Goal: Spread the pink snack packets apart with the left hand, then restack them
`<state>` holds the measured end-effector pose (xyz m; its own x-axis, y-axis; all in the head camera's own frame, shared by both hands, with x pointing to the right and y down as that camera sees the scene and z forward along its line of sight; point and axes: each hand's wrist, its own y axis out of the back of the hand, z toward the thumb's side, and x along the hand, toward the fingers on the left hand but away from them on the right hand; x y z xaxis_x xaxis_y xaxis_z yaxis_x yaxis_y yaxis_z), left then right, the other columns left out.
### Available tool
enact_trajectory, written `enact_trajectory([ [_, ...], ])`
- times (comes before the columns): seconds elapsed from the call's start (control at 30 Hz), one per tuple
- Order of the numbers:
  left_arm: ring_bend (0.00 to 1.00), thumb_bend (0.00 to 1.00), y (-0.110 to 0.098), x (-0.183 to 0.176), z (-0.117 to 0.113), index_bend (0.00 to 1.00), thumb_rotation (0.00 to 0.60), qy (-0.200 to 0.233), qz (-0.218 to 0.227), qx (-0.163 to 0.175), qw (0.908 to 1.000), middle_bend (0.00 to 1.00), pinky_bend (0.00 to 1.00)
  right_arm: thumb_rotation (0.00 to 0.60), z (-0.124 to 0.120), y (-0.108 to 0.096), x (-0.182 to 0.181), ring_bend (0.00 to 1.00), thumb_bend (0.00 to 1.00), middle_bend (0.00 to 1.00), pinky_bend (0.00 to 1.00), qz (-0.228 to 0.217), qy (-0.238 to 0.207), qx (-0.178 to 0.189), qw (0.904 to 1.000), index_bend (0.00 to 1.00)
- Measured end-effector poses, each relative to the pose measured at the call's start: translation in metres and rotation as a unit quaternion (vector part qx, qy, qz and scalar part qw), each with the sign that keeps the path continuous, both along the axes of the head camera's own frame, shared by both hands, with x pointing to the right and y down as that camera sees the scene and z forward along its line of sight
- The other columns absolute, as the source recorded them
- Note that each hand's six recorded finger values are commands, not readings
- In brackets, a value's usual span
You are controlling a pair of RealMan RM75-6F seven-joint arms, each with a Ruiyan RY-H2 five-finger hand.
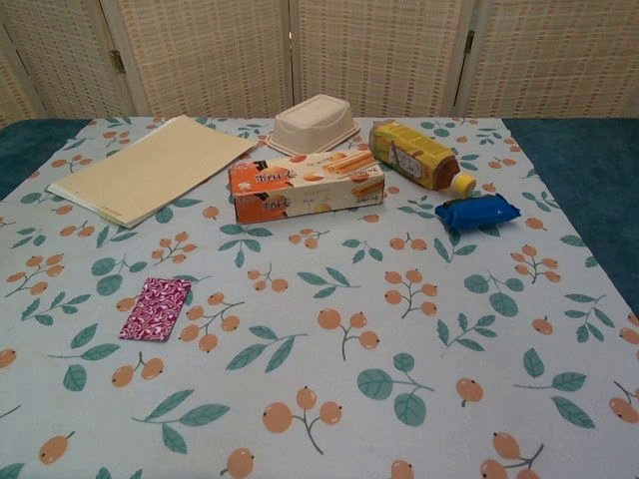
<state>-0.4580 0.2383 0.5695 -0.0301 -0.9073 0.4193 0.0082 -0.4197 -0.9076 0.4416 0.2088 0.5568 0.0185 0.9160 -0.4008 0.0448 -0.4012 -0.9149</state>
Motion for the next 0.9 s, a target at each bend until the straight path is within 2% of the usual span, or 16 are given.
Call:
enact_trajectory([
  [0.57,0.01,0.29,-0.002,0.005,0.003,0.05,0.600,0.006,0.012,-0.014,0.9998,0.04,0.00,0.600,-0.003,0.004,0.008,0.00,0.50,0.00,0.00,0.010,0.000,-0.002,0.9999,0.00],
  [0.9,0.03,0.29,-0.023,0.023,0.005,0.09,0.600,0.030,0.054,-0.017,0.9979,0.07,0.00,0.600,-0.009,-0.004,0.010,0.00,0.50,0.00,0.00,0.010,0.003,0.005,0.9999,0.00],
])
